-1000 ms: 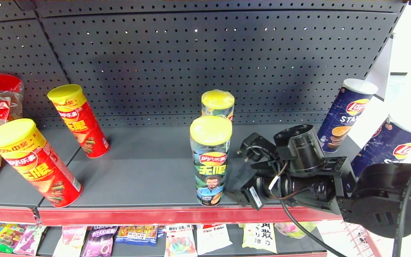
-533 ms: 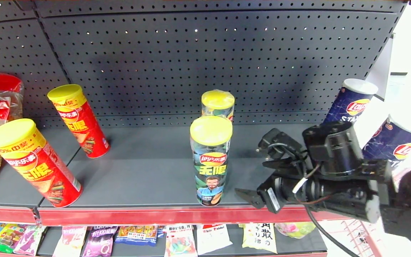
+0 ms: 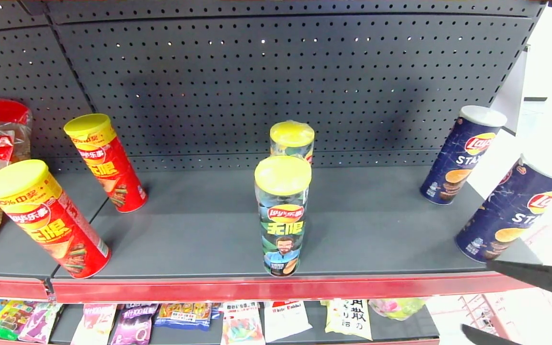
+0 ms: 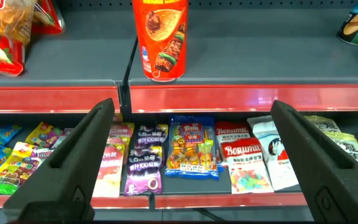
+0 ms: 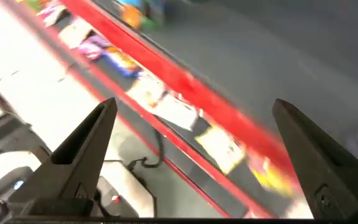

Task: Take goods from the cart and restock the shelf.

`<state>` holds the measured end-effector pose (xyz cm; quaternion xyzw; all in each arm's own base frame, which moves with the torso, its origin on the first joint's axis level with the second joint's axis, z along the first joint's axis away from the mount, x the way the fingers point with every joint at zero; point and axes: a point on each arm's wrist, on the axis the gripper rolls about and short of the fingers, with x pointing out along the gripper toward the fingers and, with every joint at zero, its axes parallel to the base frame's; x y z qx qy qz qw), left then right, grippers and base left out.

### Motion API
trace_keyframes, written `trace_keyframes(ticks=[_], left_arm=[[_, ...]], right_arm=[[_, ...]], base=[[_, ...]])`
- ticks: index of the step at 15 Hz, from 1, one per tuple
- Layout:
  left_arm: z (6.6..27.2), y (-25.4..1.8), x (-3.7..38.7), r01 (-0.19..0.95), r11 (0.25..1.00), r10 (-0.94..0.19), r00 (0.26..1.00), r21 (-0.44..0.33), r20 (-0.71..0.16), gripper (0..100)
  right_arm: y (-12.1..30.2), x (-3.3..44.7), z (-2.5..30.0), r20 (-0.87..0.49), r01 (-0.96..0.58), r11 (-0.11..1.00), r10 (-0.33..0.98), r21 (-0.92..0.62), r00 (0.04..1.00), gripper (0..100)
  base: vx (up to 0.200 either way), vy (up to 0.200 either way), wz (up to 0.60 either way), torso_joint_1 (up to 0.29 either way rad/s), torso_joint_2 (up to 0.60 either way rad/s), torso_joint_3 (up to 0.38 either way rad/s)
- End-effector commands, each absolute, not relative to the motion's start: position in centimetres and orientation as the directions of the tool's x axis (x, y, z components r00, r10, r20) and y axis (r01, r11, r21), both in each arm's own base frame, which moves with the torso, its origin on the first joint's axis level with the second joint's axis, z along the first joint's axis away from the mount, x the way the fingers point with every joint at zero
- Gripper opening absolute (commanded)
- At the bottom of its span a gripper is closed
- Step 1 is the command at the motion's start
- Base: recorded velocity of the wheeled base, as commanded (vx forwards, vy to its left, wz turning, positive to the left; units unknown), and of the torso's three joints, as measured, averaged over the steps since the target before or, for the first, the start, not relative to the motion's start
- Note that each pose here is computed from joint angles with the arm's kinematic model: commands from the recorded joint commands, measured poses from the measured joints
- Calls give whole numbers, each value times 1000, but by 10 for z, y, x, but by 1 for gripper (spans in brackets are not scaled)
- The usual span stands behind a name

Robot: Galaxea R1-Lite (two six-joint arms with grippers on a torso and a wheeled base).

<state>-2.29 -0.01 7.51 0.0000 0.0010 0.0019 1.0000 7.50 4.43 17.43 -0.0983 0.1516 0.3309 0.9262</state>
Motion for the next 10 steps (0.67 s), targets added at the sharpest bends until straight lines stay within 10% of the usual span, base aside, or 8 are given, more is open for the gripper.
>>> trace_keyframes(ticks=[1, 10], left_arm=[[75, 0, -23, -5, 1000, 5, 1000, 0, -3, 100], [75, 0, -23, -5, 1000, 5, 1000, 0, -3, 100]], right_arm=[[5, -10, 132, -179, -379, 920, 358, -97, 916, 100], [2, -24, 82, 47, -91, 995, 89, 39, 995, 100]], base=[[0, 0, 0, 0, 0, 0], [0, 0, 0, 0, 0, 0]])
